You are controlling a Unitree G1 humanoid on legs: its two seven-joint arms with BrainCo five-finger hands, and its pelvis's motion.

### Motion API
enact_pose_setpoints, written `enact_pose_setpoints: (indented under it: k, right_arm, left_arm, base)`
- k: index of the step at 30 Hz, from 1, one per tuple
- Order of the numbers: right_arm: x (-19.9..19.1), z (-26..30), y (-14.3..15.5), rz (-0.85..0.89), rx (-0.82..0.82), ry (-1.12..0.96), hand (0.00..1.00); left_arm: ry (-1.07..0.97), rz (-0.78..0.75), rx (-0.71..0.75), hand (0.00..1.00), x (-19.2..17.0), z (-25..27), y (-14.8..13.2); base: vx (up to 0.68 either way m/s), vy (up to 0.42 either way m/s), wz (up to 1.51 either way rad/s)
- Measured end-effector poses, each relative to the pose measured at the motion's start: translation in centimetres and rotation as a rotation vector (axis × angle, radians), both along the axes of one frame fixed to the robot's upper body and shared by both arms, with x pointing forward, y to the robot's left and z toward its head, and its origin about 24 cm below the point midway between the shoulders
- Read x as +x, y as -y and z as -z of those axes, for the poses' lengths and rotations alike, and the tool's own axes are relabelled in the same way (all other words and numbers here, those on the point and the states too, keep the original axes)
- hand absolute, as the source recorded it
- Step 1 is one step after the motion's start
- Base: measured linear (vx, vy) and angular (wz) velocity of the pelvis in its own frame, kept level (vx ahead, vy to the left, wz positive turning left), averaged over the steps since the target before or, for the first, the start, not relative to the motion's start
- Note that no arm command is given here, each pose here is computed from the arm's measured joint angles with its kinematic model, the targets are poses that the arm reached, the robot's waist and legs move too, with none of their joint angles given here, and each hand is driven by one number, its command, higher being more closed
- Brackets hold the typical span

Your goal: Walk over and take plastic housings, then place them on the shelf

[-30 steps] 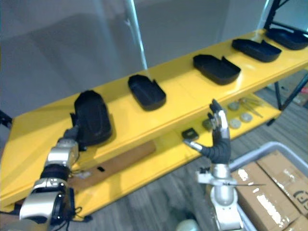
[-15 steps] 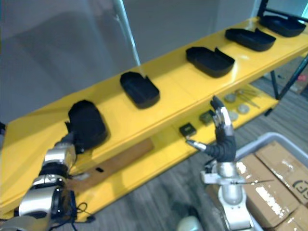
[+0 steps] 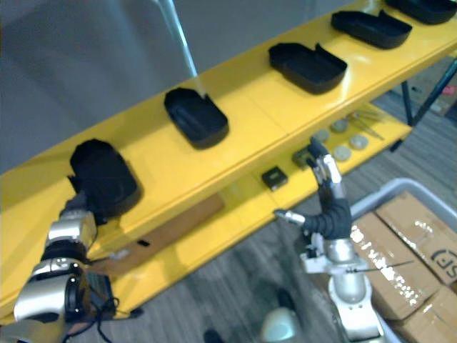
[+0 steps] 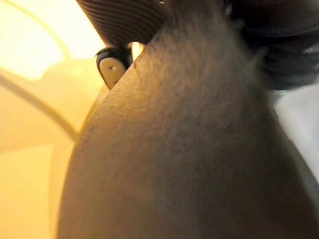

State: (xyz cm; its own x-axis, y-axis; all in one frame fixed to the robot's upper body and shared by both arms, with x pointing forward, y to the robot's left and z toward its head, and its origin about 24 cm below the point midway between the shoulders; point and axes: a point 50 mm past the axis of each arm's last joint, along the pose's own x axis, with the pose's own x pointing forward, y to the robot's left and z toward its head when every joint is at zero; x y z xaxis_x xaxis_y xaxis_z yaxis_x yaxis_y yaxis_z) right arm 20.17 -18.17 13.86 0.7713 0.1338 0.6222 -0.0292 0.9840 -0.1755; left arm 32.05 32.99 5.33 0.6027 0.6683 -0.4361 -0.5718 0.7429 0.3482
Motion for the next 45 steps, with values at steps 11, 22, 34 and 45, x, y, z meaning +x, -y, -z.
enact_pose_setpoints:
  k: [11, 22, 34, 45]
  right_arm:
    - [0.1, -0.3, 0.4, -0.003, -0.027, 0.008, 0.0]
    - [0.0, -0.5, 0.8, -0.004, -0.057, 0.008, 0.0]
    - [0.0, -0.6, 0.8, -0.001, -0.054, 0.016, 0.0]
    - [-0.2, -0.9, 0.3, -0.017, -0.041, 0.032, 0.0]
  left_arm:
    - [0.117, 0.129, 0.059, 1.0, 0.7, -1.7, -0.4]
    - [0.135, 0.131, 0.045, 0.0, 0.2, -1.1, -0.4]
    - [0.155, 0.033, 0.043, 0.0, -0.1, -1.2, -0.8]
    - [0.218, -0.196, 0.019, 0.0, -1.5, -1.1, -2.6]
  base:
    - [0.02, -0.018, 0.02]
    - [0.0, -0.001, 0.0]
    - [0.0, -0.001, 0.0]
    - [0.02, -0.007, -0.13]
